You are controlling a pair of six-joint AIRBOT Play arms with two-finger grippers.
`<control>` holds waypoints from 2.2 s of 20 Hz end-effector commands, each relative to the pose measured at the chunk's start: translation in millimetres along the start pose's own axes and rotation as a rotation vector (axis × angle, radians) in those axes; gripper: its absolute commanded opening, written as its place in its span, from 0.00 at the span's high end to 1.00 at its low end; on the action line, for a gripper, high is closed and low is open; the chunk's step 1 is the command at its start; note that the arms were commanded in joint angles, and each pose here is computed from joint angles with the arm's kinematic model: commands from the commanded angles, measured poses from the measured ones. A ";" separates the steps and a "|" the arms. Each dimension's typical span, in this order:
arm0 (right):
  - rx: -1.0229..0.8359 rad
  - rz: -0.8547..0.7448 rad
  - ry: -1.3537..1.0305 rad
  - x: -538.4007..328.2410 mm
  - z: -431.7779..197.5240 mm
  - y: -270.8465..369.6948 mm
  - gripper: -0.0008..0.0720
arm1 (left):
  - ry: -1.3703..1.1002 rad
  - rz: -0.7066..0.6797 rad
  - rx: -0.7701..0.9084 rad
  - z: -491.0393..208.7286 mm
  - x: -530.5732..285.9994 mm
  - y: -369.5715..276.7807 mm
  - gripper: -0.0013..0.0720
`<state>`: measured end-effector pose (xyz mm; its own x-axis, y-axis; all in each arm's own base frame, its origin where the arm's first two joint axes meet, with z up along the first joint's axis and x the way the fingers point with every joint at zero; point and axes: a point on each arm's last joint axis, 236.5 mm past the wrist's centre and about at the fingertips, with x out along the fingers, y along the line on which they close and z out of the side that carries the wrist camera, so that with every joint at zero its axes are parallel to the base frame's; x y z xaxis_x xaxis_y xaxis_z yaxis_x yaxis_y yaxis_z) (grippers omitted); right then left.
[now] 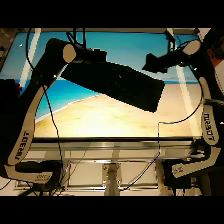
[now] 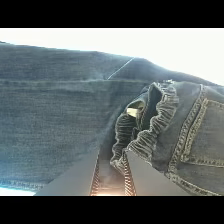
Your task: Fold the clothes and pants, and hang the long-sleeved shirts on hangers.
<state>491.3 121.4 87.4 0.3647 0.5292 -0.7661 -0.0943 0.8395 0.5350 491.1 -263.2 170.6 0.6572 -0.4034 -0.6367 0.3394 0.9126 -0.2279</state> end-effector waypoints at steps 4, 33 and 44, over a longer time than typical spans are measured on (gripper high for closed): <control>0.034 0.156 0.007 -60.8 -27.9 -72.8 0.95 | -0.100 -0.017 0.010 29.7 -65.8 -8.3 0.74; 0.483 0.246 0.190 66.5 -162.9 -94.3 0.95 | 0.021 0.005 0.088 0.8 -59.4 -2.7 0.74; 0.164 -0.097 0.263 -66.2 -216.1 -72.7 0.95 | 0.331 -0.133 0.036 -107.7 80.8 -41.5 0.97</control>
<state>295.6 65.3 -4.0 0.0824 0.5675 -0.8193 0.1233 0.8099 0.5734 465.1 -297.5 85.0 0.4310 -0.4337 -0.7913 0.4146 0.8741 -0.2532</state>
